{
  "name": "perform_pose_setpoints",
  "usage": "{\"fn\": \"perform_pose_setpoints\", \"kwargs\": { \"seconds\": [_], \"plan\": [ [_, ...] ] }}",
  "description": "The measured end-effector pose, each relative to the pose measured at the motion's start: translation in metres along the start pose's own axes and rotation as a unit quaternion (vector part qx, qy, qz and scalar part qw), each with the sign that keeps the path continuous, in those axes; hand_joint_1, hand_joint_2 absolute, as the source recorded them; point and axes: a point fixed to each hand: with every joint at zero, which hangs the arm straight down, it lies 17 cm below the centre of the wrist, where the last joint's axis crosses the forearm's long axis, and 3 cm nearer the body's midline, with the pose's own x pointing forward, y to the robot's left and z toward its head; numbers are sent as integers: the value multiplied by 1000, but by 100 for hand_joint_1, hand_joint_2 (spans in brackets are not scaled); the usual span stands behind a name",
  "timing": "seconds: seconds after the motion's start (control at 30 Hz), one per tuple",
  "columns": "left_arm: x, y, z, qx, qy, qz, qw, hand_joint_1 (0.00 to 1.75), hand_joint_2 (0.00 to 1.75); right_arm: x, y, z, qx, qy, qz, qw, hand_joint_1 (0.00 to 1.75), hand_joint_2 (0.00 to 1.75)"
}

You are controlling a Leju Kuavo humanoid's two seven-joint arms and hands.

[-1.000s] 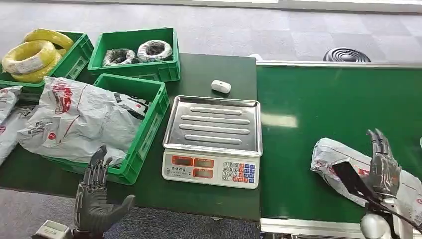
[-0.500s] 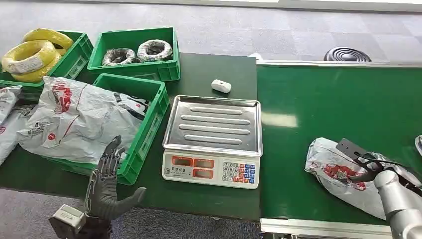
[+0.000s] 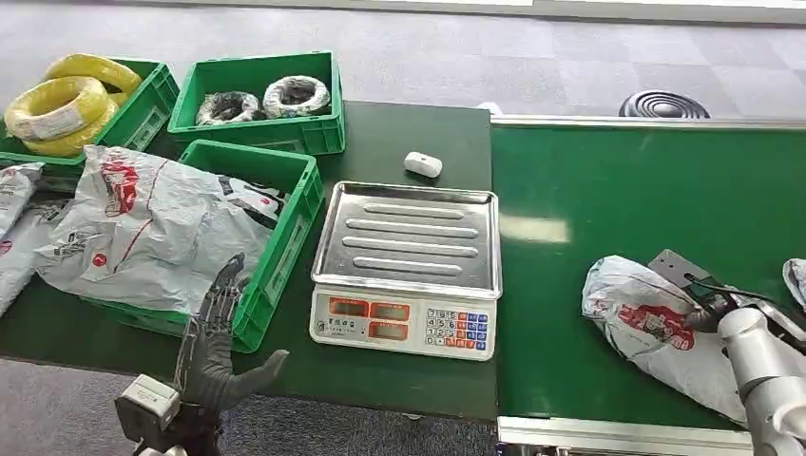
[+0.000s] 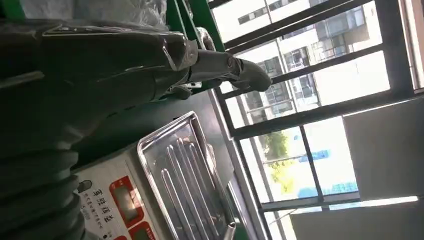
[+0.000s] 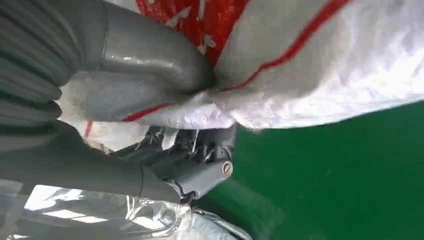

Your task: Moved the parcel from conveyor to table for the left to box.

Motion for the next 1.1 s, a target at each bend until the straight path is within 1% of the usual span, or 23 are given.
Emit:
{"fn": "perform_pose_setpoints", "kwargs": {
  "seconds": [0.1, 0.27, 0.3, 0.33, 0.4, 0.5, 0.57, 0.63, 0.7, 0.83, 0.97, 1.0, 1.1],
  "plan": [
    [-2, 2, 2, 4, 5, -1, 1000, 0, 175, 8, -20, -1, -46, -4, -30, 998, 175, 175],
    [-3, 5, 4, 8, 8, -2, 1000, 0, 175, 20, -32, 0, -60, -12, -49, 997, 175, 175],
    [-3, 6, 4, 9, 9, -3, 1000, 0, 175, 23, -36, 0, -71, -15, -59, 996, 175, 175],
    [-3, 6, 5, 10, 9, -3, 1000, 0, 175, 26, -43, 1, -90, -22, -73, 993, 175, 175],
    [-2, 7, 7, 13, 11, -3, 1000, 0, 175, 34, -69, 4, -151, -43, -109, 982, 175, 175],
    [-1, 9, 9, 20, 13, -7, 1000, 0, 175, 44, -119, 20, -251, -84, -164, 950, 175, 175],
    [0, 11, 10, 25, 13, -10, 1000, 0, 175, 51, -146, 35, -308, -115, -183, 927, 175, 175],
    [0, 13, 10, 32, 12, -15, 999, 0, 175, 71, -177, 63, -378, -178, -188, 889, 175, 175],
    [4, 15, 8, 37, 6, -21, 999, 0, 175, 105, -202, 98, -418, -238, -197, 854, 175, 175],
    [6, 15, 8, 38, 4, -23, 999, 0, 175, 122, -212, 120, -436, -265, -209, 834, 175, 175],
    [7, 16, 8, 38, 2, -23, 999, 0, 175, 130, -215, 132, -445, -283, -212, 823, 175, 175],
    [8, 16, 8, 39, 1, -24, 999, 0, 175, 135, -215, 137, -448, -298, -209, 817, 175, 175],
    [14, 20, 6, 44, -12, -30, 998, 0, 175, 176, -210, 174, -458, -381, -183, 782, 175, 175]
  ]
}}
